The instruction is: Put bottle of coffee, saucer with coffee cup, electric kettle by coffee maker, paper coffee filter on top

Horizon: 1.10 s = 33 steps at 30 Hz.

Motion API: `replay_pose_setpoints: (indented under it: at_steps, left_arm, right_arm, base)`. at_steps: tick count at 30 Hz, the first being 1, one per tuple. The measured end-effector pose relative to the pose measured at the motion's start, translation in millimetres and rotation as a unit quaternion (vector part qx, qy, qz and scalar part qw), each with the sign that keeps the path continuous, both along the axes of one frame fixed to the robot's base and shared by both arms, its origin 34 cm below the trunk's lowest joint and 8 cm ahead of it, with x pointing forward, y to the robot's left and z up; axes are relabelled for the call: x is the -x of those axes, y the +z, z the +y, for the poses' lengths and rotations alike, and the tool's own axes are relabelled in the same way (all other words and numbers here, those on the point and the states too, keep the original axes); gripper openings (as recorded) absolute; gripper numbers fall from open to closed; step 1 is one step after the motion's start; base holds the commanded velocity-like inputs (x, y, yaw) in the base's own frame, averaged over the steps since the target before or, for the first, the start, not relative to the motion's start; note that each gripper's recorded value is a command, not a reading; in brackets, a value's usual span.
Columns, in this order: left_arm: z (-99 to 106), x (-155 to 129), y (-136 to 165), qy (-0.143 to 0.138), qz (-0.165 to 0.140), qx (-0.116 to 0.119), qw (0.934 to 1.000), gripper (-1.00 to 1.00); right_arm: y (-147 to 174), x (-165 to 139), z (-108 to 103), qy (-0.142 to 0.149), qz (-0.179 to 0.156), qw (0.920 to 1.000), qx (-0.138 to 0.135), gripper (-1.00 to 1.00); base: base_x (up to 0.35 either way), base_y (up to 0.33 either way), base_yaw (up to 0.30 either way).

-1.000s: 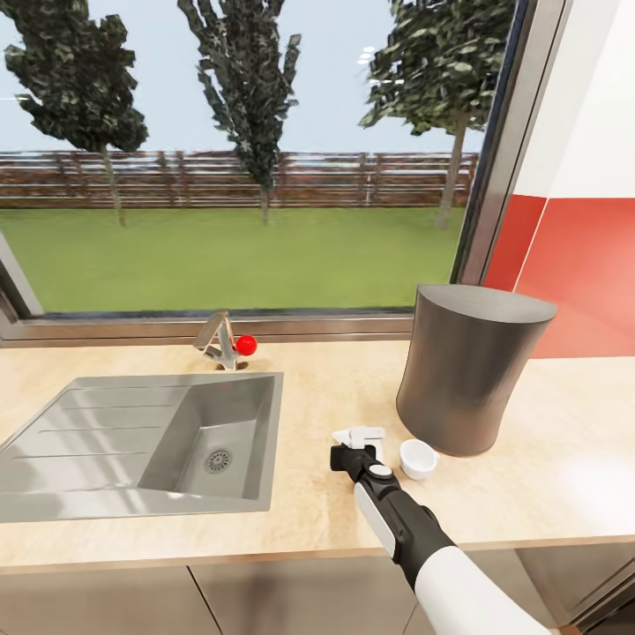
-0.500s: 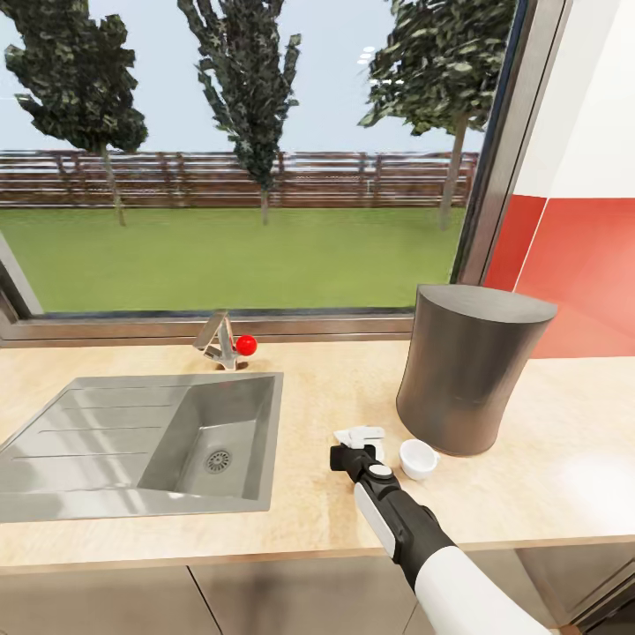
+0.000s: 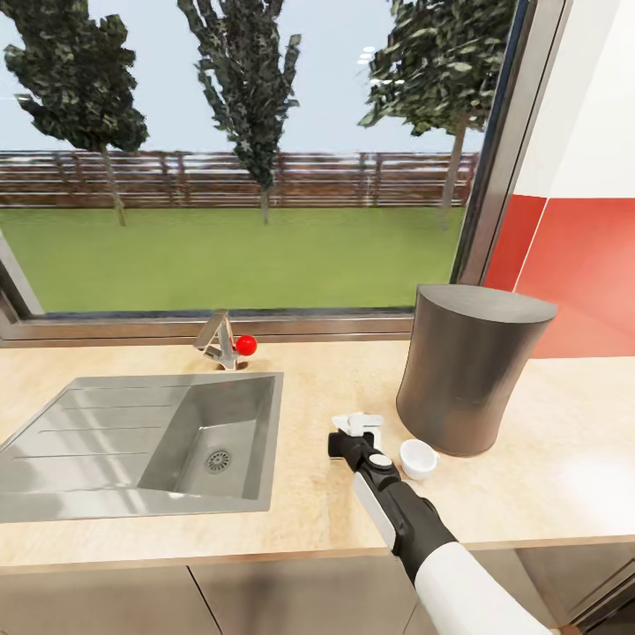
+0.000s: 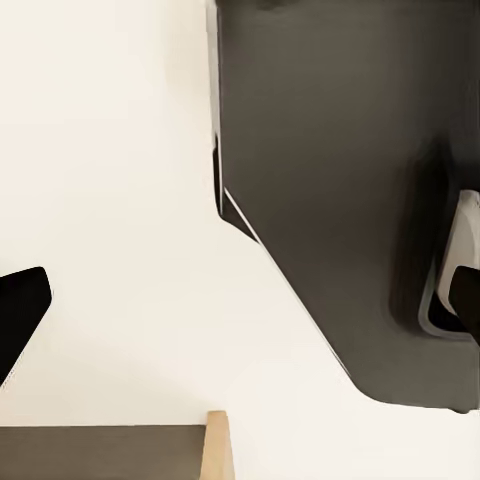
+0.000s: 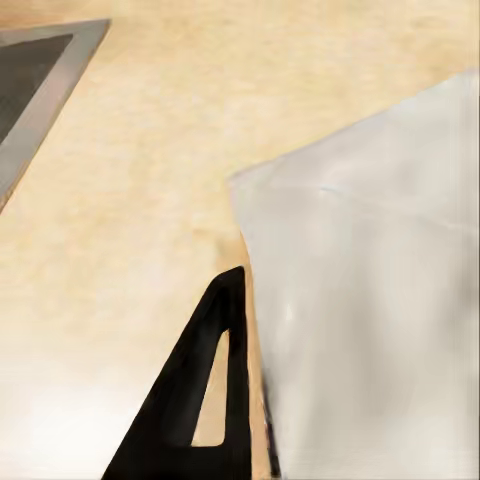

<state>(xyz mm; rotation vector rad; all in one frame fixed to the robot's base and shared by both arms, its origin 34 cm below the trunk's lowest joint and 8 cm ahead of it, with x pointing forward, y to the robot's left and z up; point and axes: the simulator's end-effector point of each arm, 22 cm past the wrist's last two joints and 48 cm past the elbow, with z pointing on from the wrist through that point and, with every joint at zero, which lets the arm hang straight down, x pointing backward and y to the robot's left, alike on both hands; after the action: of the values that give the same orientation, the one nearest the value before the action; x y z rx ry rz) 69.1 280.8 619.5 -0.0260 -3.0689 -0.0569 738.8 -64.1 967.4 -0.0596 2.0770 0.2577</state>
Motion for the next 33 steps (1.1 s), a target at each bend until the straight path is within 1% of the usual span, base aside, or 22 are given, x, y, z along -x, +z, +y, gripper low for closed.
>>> replay_pose_setpoints:
  at_steps: [3, 5, 8, 10, 11, 14, 16, 17, 18, 20, 21, 23, 24, 25, 26, 28, 30, 33]
  left_arm:
    - [18, -8, 0, -0.003, -0.008, -0.011, 0.9999, 1.0]
    - [25, -11, 0, -0.004, -0.01, -0.015, 0.9998, 1.0]
    - [33, -14, 0, -0.009, -0.012, -0.019, 0.9997, 1.0]
    - [35, -16, 0, -0.027, -0.012, -0.018, 0.9994, 1.0]
    - [35, -16, 0, -0.033, -0.012, -0.017, 0.9992, 1.0]
    - [32, -17, 0, -0.062, -0.01, -0.013, 0.9979, 1.0]
    - [31, -17, 0, -0.072, -0.009, -0.012, 0.9973, 1.0]
    - [31, -17, 0, -0.074, -0.009, -0.012, 0.9971, 1.0]
    - [31, -16, 0, -0.074, -0.009, -0.012, 0.9971, 1.0]
    - [31, -14, 0, -0.068, -0.008, -0.014, 0.9976, 1.0]
    - [32, -14, 0, -0.063, -0.008, -0.015, 0.9979, 1.0]
    - [32, -13, 0, -0.058, -0.007, -0.016, 0.9981, 1.0]
    - [33, -11, 1, -0.032, -0.007, -0.02, 0.9993, 1.0]
    - [34, -11, 1, -0.019, -0.008, -0.021, 0.9996, 1.0]
    - [34, -11, 1, -0.009, -0.009, -0.023, 0.9997, 1.0]
    - [35, -10, 1, 0.003, -0.009, -0.024, 0.9997, 1.0]
    - [34, -10, 1, 0.01, -0.009, -0.025, 0.9996, 1.0]
    - [33, -10, 1, 0.013, -0.008, -0.024, 0.9996, 1.0]
  right_arm:
    - [34, -10, 5, 0.004, -0.028, 0.9996, -0.01, -1.0]
    - [48, -13, 8, 0.009, -0.03, 0.9995, -0.01, -1.0]
    - [87, -25, 13, 0.023, -0.034, 0.9991, -0.004, -1.0]
    - [124, -38, 15, 0.031, -0.048, 0.9984, 0.001, -1.0]
    - [136, -42, 15, 0.033, -0.053, 0.998, 0.002, -1.0]
    - [203, -63, 17, 0.04, -0.091, 0.995, 0.004, -1.0]
    - [249, -68, 23, 0.047, -0.12, 0.9916, -0.011, -1.0]
    - [274, -66, 27, 0.053, -0.136, 0.9889, -0.025, -1.0]
    - [295, -61, 31, 0.061, -0.15, 0.986, -0.039, -1.0]
    - [327, -47, 41, 0.083, -0.162, 0.9817, -0.057, -1.0]
    - [336, -40, 44, 0.093, -0.162, 0.9807, -0.059, -1.0]
    - [340, -36, 47, 0.1, -0.161, 0.9802, -0.059, -1.0]
    - [339, -25, 65, 0.125, -0.159, 0.9782, -0.046, -1.0]
    - [337, -18, 78, 0.141, -0.16, 0.9765, -0.034, -1.0]
    - [334, -11, 91, 0.156, -0.161, 0.9742, -0.023, -1.0]
    - [329, -2, 107, 0.176, -0.163, 0.9708, -0.008, -1.0]
    - [325, 4, 118, 0.189, -0.163, 0.9684, 0.003, -1.0]
    - [321, 7, 123, 0.196, -0.16, 0.9674, 0.006, -1.0]
  base:
    - [0.0, 0.0, 0.0]
    - [0.0, 0.0, 0.0]
    - [-0.002, -0.038, 0.0]
    - [-0.038, -0.16, 0.0]
    - [-0.072, -0.203, 0.0]
    - [-0.146, -0.217, 0.0]
    - [-0.23, -0.19, 0.0]
    - [-0.256, -0.176, 0.0]
    - [-0.265, -0.17, 0.0]
    - [-0.275, -0.164, 0.0]
    - [-0.278, -0.161, 0.0]
    - [-0.281, -0.157, 0.0]
    - [-0.288, -0.145, 0.0]
    - [-0.296, -0.127, 0.0]
    - [-0.302, -0.11, 0.0]
    - [-0.32, -0.058, 0.0]
    - [-0.331, -0.026, 0.0]
    - [-0.337, -0.011, 0.0]
